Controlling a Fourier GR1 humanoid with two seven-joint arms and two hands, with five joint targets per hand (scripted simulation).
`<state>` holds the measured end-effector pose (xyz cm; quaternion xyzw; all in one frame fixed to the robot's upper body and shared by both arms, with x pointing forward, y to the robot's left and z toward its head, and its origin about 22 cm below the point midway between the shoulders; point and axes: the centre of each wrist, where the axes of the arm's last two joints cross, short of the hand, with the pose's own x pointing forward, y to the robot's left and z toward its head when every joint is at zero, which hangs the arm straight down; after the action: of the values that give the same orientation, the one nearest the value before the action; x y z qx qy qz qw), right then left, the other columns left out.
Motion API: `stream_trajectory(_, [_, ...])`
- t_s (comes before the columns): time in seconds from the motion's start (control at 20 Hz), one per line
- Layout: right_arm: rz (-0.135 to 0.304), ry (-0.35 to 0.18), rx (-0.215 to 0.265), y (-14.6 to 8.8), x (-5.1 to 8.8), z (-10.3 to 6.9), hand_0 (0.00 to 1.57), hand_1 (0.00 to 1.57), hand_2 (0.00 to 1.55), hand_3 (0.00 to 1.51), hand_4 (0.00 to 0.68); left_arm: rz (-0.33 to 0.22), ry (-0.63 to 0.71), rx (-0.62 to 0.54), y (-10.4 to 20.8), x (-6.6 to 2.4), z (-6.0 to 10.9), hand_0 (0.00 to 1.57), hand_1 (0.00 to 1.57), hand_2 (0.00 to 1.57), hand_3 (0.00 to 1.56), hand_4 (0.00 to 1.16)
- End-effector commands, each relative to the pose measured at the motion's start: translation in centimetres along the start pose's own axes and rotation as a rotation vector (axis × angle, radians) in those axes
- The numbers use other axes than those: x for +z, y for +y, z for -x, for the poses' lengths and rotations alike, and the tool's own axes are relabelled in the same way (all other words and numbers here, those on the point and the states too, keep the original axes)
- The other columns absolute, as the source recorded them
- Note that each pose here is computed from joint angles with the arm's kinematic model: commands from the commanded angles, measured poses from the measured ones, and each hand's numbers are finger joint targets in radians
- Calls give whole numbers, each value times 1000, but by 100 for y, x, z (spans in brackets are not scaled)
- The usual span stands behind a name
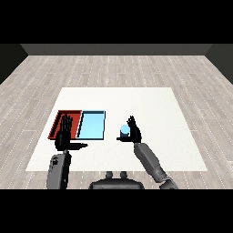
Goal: Pick the blue can and put it in the blue box
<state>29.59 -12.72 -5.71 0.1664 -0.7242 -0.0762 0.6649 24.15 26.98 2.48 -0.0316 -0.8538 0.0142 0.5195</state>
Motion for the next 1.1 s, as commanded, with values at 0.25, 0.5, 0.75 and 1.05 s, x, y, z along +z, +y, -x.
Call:
stream_trajectory(0.25, [-17, 17, 13, 58, -21, 89, 0, 0, 0, 0, 0, -4, 15, 10, -302, -173, -8, 0, 0, 0, 0, 0])
stream_trajectory(0.5, [-20, 63, 25, 10, -221, -36, 0, 0, 0, 0, 0, -6, -2, 20, -71, -31, 30, 0, 0, 0, 0, 0])
stream_trajectory(0.75, [184, 7, 235, 28, -171, 194, 1534, 1534, 1491, 1452, 658, -14, -14, 12, 38, -84, -19, 0, 0, 0, 0, 0])
stream_trajectory(1.05, [220, 65, 297, 149, -18, 181, 1509, 1509, 1479, 1428, 620, 3, 17, 14, 0, -115, 46, 0, 0, 0, 0, 0])
